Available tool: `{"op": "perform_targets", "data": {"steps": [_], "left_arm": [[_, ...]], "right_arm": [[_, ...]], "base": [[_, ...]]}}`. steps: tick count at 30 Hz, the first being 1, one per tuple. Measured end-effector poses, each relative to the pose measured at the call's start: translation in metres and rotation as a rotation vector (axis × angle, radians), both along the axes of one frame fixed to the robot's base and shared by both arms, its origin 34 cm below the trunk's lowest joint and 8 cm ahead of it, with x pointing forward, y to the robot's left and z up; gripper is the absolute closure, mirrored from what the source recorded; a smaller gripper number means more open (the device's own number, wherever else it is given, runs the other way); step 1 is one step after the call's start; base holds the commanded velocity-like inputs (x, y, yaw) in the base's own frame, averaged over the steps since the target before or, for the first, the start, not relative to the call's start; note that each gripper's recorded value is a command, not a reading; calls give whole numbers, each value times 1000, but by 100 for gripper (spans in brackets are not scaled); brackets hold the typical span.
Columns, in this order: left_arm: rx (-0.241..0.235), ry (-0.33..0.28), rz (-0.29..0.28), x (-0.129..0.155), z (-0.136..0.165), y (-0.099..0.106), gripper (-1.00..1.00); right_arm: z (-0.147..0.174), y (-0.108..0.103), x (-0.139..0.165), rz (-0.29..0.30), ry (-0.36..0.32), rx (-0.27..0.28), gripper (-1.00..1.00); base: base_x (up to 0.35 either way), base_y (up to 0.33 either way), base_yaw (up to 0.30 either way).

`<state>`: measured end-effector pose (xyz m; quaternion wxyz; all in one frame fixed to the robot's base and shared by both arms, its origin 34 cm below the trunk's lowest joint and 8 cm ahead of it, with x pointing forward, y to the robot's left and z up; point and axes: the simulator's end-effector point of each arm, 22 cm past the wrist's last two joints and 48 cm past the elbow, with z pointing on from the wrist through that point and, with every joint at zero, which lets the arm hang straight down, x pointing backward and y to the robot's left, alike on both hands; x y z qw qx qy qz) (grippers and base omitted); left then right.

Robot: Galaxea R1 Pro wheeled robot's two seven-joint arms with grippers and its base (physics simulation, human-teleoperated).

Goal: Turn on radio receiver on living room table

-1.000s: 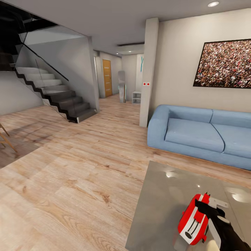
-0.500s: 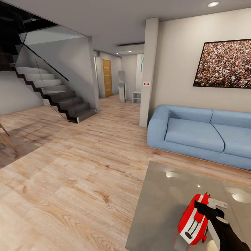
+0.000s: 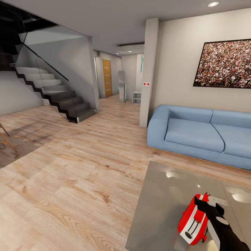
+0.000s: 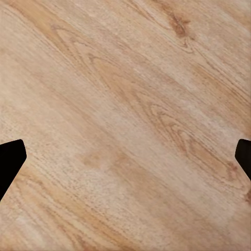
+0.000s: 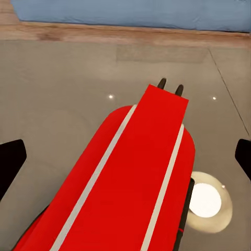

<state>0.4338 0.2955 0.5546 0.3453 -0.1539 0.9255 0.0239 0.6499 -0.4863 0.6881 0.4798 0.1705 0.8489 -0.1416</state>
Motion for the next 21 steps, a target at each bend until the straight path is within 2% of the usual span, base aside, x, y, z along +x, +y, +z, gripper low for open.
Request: {"op": "perform_targets", "data": {"steps": [21], "left_arm": [[0, 31, 0, -8, -9, 0, -100]], "right_arm": [[-16, 3, -3, 12, 29, 6, -100]], "base": [[0, 0, 0]]}}
